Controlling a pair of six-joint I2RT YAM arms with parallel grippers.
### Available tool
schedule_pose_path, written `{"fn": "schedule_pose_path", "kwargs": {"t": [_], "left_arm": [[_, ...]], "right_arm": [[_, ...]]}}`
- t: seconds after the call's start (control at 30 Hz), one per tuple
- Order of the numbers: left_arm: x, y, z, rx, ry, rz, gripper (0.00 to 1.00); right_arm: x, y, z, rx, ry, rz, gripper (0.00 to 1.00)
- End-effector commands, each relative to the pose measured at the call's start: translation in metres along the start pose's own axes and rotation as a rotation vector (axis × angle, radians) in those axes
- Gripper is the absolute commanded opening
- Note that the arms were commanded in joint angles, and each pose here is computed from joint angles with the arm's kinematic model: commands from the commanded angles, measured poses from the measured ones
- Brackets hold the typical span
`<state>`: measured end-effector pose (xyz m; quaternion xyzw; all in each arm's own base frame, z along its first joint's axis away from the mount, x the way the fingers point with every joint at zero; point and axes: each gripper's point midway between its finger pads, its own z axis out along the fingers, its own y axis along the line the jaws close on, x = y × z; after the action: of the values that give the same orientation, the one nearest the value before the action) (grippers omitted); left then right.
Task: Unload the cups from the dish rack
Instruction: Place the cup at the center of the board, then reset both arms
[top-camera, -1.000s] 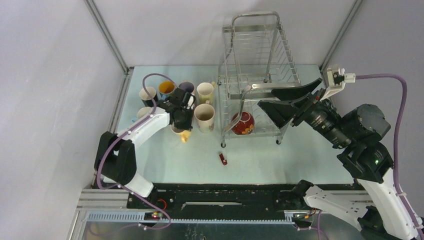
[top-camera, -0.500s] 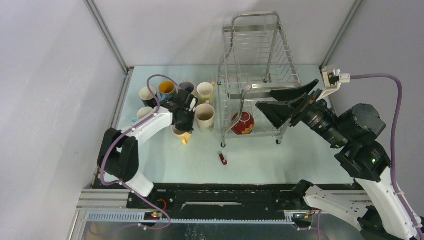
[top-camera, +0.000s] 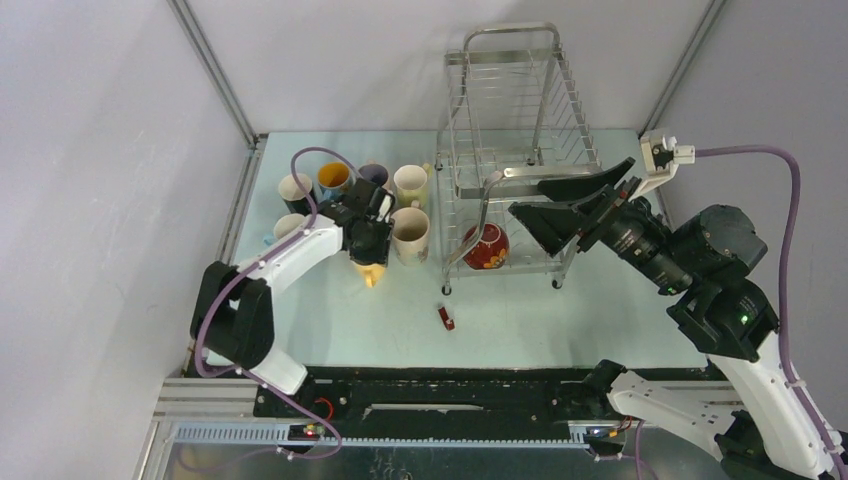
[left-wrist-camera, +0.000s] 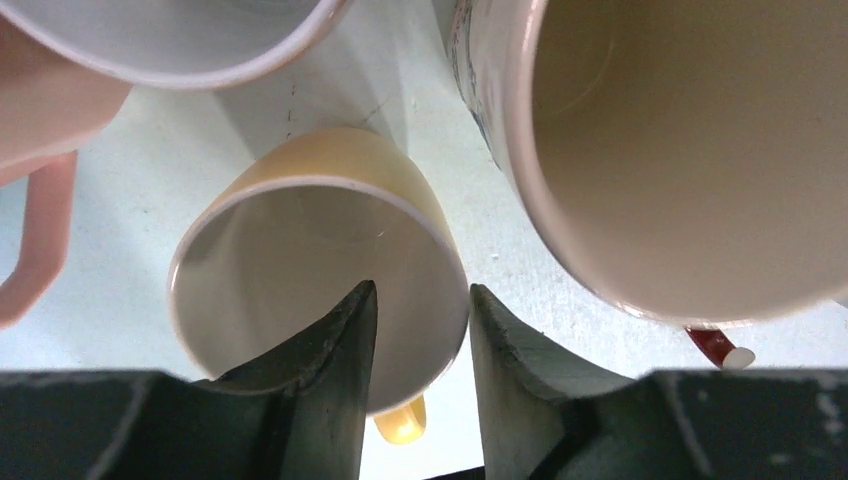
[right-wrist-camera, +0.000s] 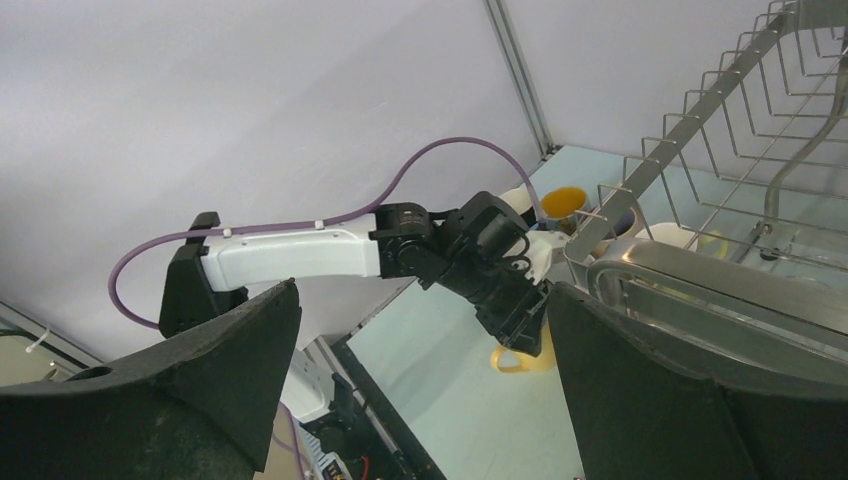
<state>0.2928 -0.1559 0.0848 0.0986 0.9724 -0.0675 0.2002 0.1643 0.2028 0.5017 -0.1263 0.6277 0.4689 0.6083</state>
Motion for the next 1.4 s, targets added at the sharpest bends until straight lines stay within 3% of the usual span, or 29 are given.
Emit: {"fn": "schedule_pose_path", "kwargs": {"t": [0.0, 0.2, 0.3, 0.33, 0.63, 0.93, 1.13, 1.37], "left_arm": [[-0.029, -0.006, -0.038, 0.022, -0.133, 0.020, 0.47], [-0.036, -0.010, -0.068, 0.056, -0.207, 0.021, 0.67], [-0.041, -0.012, -0.091, 0.078, -0.260, 0.026, 0.95], [-0.043, -0.016, -0.100, 0.106, -0.282, 0.030, 0.99], [-0.059, -0.056, -0.208, 0.385, -0.546, 0.070, 1.00], [-0.071, -0.062, -0.309, 0.500, -0.860, 0.039, 1.00], [-0.071, -0.048, -0.346, 0.466, -0.974, -0.008, 1.00], [-0.068, -0.039, -0.363, 0.446, -1.034, -0.027, 1.00]], "right_arm": [[0.000, 0.001, 0.004, -0.008, -0.004, -0.003, 1.00], [0.001, 0.000, 0.007, -0.006, -0.001, -0.004, 1.00], [0.001, 0.000, 0.008, -0.006, -0.002, -0.006, 1.00], [0.001, 0.000, 0.009, -0.006, -0.002, -0.006, 1.00], [0.001, 0.001, 0.015, -0.017, -0.001, -0.007, 1.00], [-0.001, 0.005, 0.017, -0.038, -0.006, -0.024, 1.00], [-0.003, 0.006, 0.016, -0.049, -0.013, -0.045, 1.00], [-0.001, 0.004, 0.017, -0.045, -0.010, -0.049, 1.00]]}}
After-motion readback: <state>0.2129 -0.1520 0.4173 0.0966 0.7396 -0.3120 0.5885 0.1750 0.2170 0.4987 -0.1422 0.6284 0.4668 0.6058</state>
